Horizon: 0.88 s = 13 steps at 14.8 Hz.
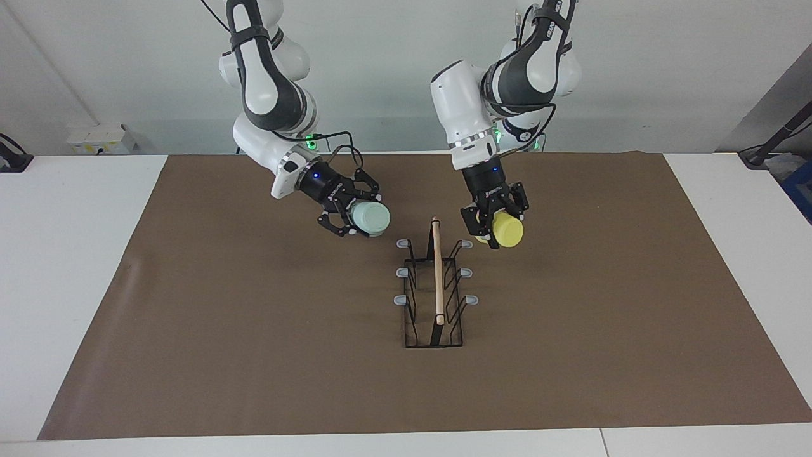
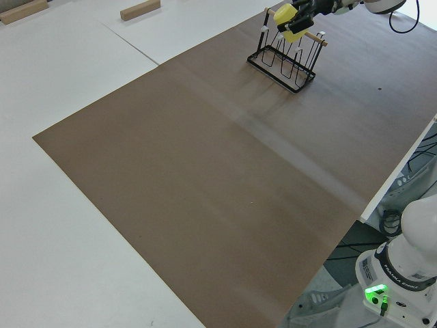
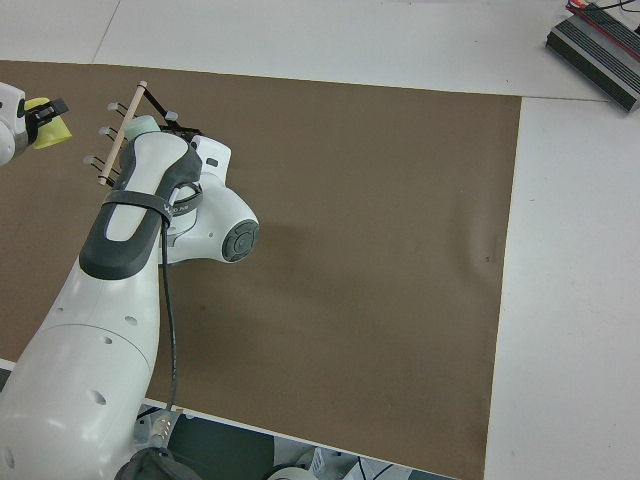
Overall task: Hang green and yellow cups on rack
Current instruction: 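Carry both cups to the rack pegs with both grippers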
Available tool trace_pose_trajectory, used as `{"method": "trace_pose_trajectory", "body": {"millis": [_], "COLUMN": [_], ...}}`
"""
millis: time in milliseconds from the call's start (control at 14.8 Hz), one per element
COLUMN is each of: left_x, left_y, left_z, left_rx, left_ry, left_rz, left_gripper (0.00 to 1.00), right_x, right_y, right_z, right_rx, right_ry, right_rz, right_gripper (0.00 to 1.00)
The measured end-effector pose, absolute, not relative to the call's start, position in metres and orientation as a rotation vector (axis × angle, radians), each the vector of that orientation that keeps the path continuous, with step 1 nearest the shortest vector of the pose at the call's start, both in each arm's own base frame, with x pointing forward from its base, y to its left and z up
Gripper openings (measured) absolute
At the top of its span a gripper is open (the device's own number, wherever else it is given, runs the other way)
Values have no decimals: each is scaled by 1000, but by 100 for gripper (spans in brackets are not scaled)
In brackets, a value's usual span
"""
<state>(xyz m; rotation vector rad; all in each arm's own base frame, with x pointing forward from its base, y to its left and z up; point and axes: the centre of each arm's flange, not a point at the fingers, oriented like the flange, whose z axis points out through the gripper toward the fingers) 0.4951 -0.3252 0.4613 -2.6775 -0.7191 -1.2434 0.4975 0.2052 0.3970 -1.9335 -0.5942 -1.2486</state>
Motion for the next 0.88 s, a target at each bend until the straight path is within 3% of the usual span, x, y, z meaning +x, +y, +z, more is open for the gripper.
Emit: {"method": "trace_pose_trajectory", "body": {"millis": [475, 881], "left_x": [476, 462], "left_y": [-344, -364], "left_z": [433, 392], "left_rx": [-2630, -2579], "left_ry": [-712, -732], "left_rz": [-1381, -1410], "left_gripper": [67, 67], "right_x": [492, 490], "right_y": [226, 239], "right_z": [352, 347], "right_rx": [-1869, -1845], "right_ry": [-522, -521], "right_rz": [-1276, -1307], "right_gripper": [66, 66]}}
